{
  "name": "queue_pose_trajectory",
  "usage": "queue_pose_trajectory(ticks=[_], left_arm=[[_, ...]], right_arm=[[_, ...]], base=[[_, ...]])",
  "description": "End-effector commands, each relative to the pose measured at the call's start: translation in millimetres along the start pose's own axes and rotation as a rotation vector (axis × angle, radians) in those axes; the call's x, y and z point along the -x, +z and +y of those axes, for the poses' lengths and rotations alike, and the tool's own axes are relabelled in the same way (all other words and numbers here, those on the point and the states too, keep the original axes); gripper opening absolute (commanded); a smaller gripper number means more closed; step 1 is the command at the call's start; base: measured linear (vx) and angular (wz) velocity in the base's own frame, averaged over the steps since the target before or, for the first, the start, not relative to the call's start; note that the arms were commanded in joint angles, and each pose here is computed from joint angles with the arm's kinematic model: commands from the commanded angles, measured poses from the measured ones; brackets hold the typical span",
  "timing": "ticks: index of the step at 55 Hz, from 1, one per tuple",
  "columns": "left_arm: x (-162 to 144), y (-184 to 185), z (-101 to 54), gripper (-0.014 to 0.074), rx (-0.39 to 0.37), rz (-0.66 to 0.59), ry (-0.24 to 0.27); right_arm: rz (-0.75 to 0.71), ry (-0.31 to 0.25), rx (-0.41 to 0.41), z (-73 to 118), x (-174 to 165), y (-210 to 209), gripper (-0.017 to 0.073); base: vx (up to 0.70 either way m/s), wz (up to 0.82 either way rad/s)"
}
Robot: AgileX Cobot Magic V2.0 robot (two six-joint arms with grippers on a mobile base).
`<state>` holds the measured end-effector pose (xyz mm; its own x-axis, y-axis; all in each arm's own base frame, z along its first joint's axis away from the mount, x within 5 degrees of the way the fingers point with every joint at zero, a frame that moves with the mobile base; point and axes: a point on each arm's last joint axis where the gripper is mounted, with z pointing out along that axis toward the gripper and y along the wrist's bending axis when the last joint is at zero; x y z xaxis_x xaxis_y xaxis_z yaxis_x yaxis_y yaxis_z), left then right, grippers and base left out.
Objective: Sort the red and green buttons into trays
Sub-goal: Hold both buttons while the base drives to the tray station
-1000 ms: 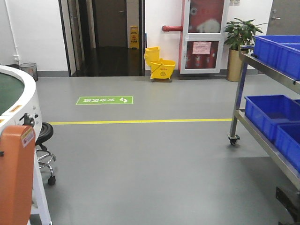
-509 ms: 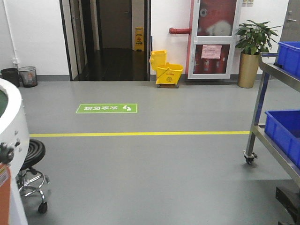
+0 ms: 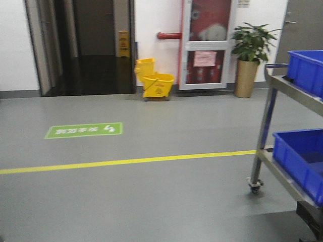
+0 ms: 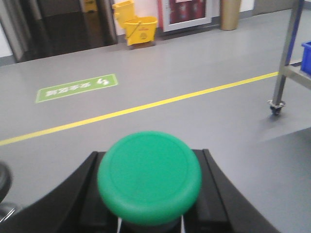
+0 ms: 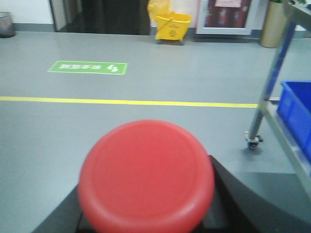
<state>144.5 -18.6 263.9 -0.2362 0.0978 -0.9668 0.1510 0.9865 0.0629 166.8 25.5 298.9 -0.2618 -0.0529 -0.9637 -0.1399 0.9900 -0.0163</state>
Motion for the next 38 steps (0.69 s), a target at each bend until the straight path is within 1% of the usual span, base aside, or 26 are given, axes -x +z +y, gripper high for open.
queue_pose_trajectory(ticks=[1, 17, 38], left_arm=[[16.0, -0.6, -2.4, -0.0003, -0.030, -0.096, -0.017], [16.0, -0.6, -2.4, -0.0003, -0.030, -0.096, -0.017], [16.0, -0.6, -2.4, -0.0003, -0.030, -0.096, -0.017]], right_arm=[[-0.111, -0.015, 0.031, 2.7, 18.8, -4.4, 0.0003], [-0.111, -0.015, 0.031, 2.7, 18.8, -4.4, 0.0003], [-0.111, -0.015, 0.031, 2.7, 18.8, -4.4, 0.0003]], base=[[0.57, -0.48], [0.55, -0.63], [0.50, -0.82]])
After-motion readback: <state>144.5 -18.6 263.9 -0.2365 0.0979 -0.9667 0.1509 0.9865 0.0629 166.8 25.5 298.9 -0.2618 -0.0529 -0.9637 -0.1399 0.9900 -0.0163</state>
